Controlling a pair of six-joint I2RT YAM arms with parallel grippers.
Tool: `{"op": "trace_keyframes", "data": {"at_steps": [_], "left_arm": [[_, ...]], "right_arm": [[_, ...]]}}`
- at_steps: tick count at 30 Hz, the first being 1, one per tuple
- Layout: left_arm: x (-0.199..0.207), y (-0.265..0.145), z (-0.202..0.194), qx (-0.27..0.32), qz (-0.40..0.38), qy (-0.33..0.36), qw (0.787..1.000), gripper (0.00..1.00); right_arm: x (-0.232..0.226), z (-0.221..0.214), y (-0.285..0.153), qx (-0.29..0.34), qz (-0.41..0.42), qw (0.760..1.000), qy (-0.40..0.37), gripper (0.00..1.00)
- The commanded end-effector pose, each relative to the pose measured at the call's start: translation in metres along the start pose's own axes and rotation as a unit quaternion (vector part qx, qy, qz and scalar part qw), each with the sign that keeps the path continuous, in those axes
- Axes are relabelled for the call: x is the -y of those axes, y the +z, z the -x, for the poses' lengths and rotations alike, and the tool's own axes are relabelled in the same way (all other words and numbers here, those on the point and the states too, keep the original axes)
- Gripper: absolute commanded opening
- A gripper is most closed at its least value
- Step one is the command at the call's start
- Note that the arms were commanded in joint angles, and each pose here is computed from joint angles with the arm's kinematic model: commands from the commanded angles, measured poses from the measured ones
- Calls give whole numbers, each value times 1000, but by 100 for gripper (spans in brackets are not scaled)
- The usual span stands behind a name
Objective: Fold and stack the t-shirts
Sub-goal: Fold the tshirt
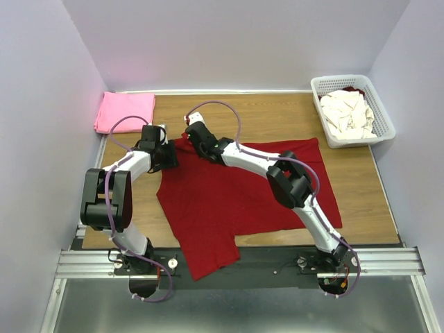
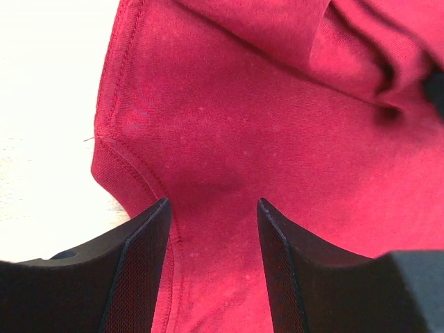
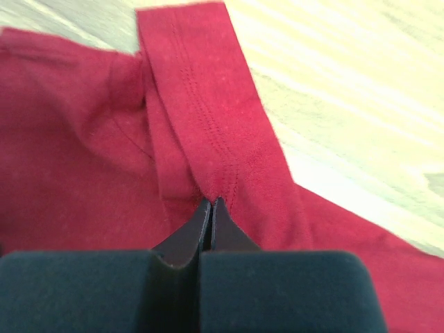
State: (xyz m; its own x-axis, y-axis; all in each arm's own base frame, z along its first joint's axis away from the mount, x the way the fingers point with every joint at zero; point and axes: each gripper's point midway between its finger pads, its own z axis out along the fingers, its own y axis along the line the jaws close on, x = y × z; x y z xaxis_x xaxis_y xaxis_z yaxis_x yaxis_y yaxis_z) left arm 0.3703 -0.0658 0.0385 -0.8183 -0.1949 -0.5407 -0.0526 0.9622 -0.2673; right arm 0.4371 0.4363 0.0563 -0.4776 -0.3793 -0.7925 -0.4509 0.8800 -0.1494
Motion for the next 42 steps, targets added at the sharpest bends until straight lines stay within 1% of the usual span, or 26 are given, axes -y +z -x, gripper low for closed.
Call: {"op": "trace_keyframes", "data": {"at_steps": [1,5,6,8,9,11,12,15,16,18,19,23,27,29,31,33,36,38,39,41,42], "left_arm": [[-1,4,-6,-11,-6,6,1000,60],[-3,6,-9,-18,-3,7,1000,60],[-3,6,-9,-18,-3,6,1000,60],[-3,5,-8,-16,-1,7,1000,60],[-3,5,-7,-14,-1,6,1000,61],[-3,2,-4,-8,2,6,1000,60],[-4,1,-3,-5,3,3,1000,60],[-3,-5,3,10,3,0,1000,61],[-3,-7,5,16,3,-2,1000,60],[-4,-13,9,30,8,-6,1000,60],[-6,-16,11,36,11,-9,999,60],[-4,-32,22,77,12,-15,997,60],[3,-56,42,134,2,-12,991,60],[11,-65,51,160,-18,-10,987,59],[20,-69,58,174,-39,-4,984,59],[32,-68,64,179,-72,5,981,60],[40,-57,70,163,-94,4,982,61],[47,-55,88,177,-105,12,979,63],[46,-44,86,163,-105,10,981,63],[51,-37,95,159,-114,12,981,64],[49,-23,93,141,-113,8,983,64]], "right_arm": [[-2,46,-38,43,35,998,-6,1],[-10,50,-55,45,78,996,-18,1],[-15,44,-58,38,95,994,-27,1],[-17,46,-68,38,114,992,-33,1],[-23,35,-71,27,134,990,-42,1],[-24,35,-83,26,155,986,-50,1],[-29,22,-85,13,175,983,-54,1],[-33,16,-103,8,207,977,-59,1],[-32,4,-104,-4,209,976,-63,1],[-32,-2,-111,-9,221,973,-66,1],[-31,-14,-109,-21,219,973,-69,1],[-27,-30,-105,-37,212,974,-74,1],[-28,-27,-111,-33,218,973,-71,1],[-27,-28,-108,-34,212,974,-74,1],[-26,-29,-107,-35,211,974,-74,1],[-27,-30,-105,-37,211,974,-74,1],[-28,-35,-102,-42,210,974,-76,1],[-28,-36,-101,-43,211,974,-76,1],[-30,-37,-101,-44,213,973,-76,1],[-30,-37,-100,-43,214,973,-76,1],[-31,-37,-100,-42,216,972,-76,1]]}}
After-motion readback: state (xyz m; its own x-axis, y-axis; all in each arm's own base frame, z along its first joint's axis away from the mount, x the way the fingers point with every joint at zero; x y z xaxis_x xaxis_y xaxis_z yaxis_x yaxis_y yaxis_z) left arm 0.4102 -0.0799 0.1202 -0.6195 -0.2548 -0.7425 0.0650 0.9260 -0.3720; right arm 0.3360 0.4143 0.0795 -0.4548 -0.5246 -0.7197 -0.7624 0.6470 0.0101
